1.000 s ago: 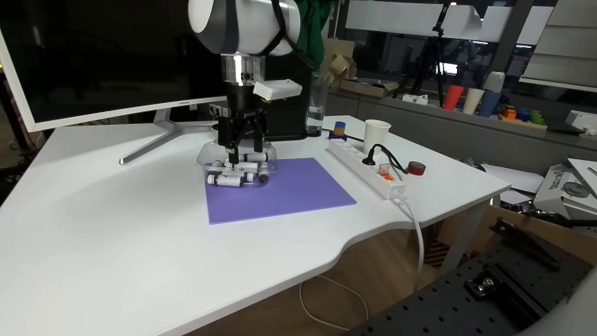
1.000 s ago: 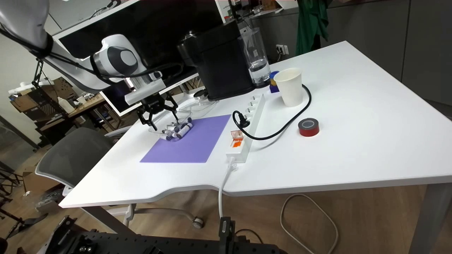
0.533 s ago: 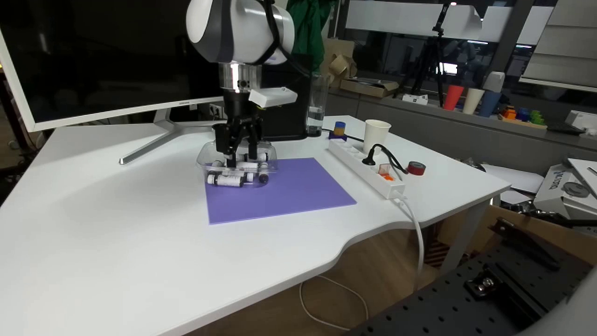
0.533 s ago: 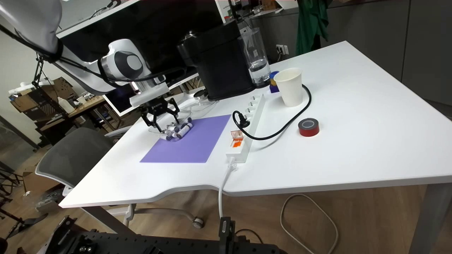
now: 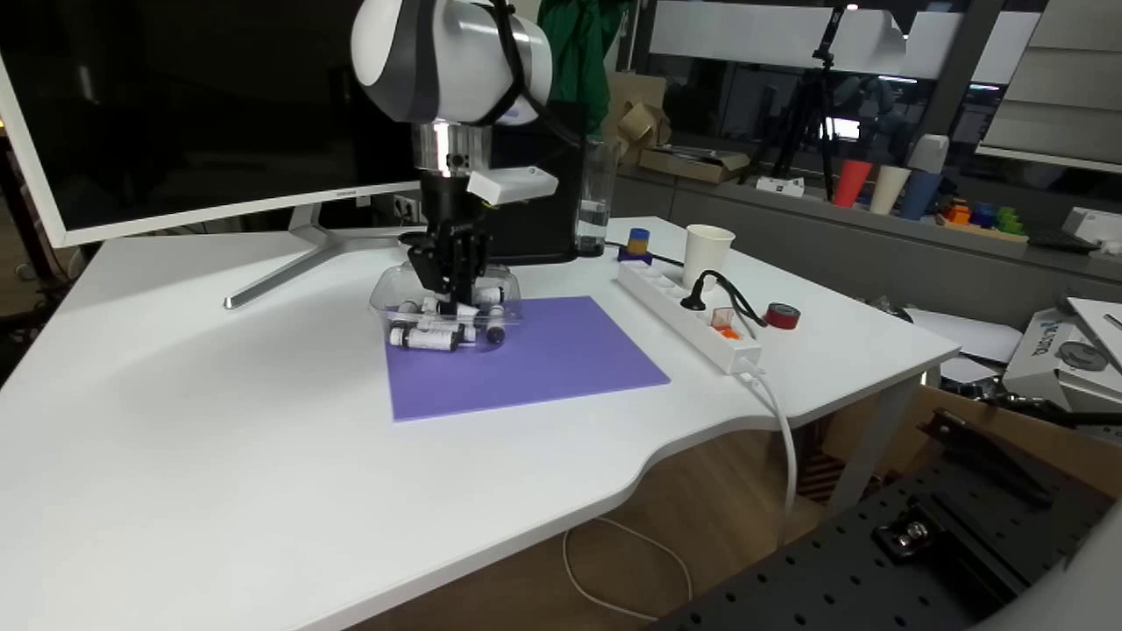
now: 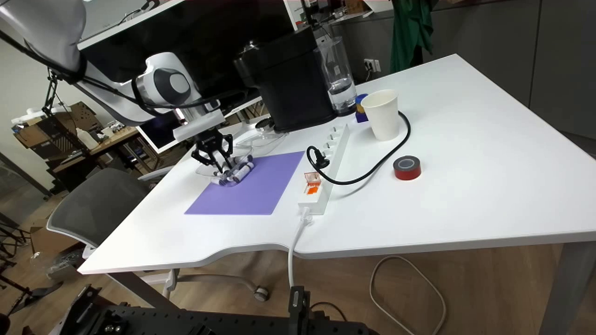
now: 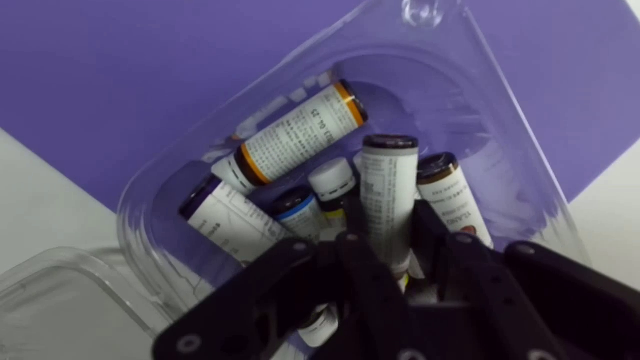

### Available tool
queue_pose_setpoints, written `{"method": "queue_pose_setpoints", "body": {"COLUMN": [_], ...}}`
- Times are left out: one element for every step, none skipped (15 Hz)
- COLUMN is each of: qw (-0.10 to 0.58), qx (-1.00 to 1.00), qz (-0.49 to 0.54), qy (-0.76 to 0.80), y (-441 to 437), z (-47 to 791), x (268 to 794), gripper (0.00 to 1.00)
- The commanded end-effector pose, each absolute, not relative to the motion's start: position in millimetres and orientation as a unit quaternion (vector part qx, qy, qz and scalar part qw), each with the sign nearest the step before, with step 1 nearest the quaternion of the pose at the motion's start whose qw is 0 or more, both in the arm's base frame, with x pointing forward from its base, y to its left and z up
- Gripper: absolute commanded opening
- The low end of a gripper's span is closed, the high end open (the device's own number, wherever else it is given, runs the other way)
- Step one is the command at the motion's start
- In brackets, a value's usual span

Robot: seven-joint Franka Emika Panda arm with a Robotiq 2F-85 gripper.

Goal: Remove one bottle from the clear box

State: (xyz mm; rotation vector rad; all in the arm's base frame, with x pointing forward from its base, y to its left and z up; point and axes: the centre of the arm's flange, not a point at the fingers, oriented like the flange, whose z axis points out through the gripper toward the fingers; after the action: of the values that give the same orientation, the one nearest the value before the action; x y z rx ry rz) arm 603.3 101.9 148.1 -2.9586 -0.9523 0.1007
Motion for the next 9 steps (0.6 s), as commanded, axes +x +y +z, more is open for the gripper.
{"method": "queue_pose_setpoints", "body": {"qw": [0.017,0.014,0.011,0.004,0.002,0.001,0.000,-0.003,-0.008], "qx": [-0.952,-0.952,-0.952,-0.953,-0.955,-0.957,-0.960,-0.963,-0.966], "qz": [0.032,0.030,0.028,0.028,0.031,0.034,0.037,0.037,0.038], "qy": [-0.303,-0.305,-0.305,-0.302,-0.295,-0.287,-0.277,-0.269,-0.256], "y": [99,100,100,100,99,97,94,90,85], "z": [158,164,170,179,189,197,209,218,229], "x": [609,606,603,600,597,595,591,588,585], "gripper": [0.05,0.07,0.07,0.07,0.07,0.07,0.07,0.07,0.07]}}
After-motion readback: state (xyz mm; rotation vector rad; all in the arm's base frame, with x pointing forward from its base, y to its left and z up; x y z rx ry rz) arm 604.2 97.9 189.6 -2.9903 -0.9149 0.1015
